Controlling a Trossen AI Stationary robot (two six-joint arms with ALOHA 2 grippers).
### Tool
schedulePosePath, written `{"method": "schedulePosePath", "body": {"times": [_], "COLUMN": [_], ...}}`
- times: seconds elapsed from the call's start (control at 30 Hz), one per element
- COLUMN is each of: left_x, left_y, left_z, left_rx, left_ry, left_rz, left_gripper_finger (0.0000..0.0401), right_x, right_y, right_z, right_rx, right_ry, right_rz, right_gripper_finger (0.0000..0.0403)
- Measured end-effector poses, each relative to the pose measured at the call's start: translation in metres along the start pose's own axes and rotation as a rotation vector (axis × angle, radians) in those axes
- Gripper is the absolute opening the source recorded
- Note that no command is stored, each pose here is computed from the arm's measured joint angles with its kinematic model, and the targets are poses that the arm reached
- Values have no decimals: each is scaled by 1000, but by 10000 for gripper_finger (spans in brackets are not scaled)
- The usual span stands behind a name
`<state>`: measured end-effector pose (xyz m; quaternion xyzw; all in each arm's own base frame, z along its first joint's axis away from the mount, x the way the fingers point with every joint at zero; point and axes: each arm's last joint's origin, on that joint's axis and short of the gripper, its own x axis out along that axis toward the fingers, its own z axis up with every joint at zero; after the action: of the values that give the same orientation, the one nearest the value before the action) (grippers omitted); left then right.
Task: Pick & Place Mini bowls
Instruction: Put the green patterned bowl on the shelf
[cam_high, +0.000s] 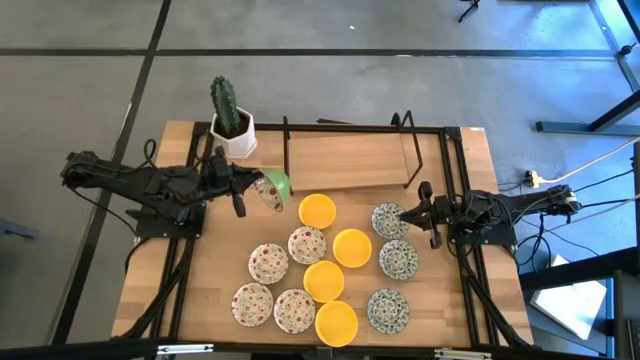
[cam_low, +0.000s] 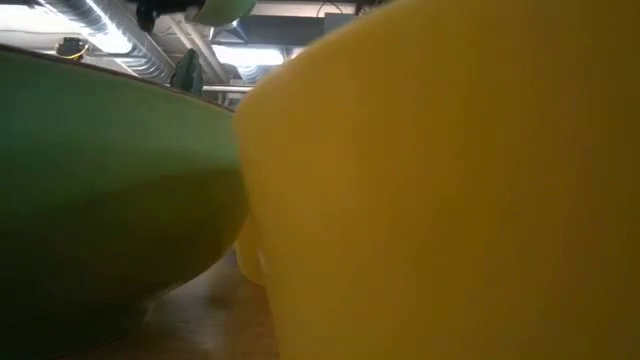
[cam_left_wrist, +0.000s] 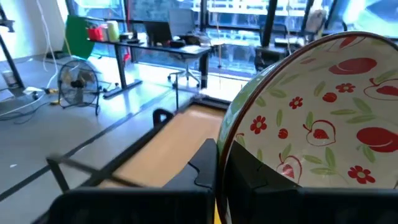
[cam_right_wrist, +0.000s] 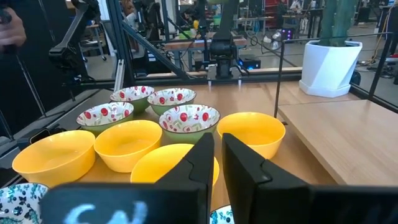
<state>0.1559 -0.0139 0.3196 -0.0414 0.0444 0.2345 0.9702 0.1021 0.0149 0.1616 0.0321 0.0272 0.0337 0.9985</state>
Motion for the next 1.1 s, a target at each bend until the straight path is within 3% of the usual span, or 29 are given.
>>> {"method": "schedulePosePath", "body": {"times": [0.5,0.8,1.1], "left_x": [59,117,174], "left_y": [-34,-34,-19], "left_z": [88,133,150], "left_rx": [102,140,132], "left_ry": [-10,159,329], "left_rz": [-15,99,125], "left_gripper_finger": [6,6,7], "right_x": [0,0,0], "right_y": [0,0,0], "right_z": [0,0,0], "right_rx": [4,7,7], "right_ry": [0,0,0], "right_rz": [0,0,0], "right_gripper_finger": [35,35,35]}}
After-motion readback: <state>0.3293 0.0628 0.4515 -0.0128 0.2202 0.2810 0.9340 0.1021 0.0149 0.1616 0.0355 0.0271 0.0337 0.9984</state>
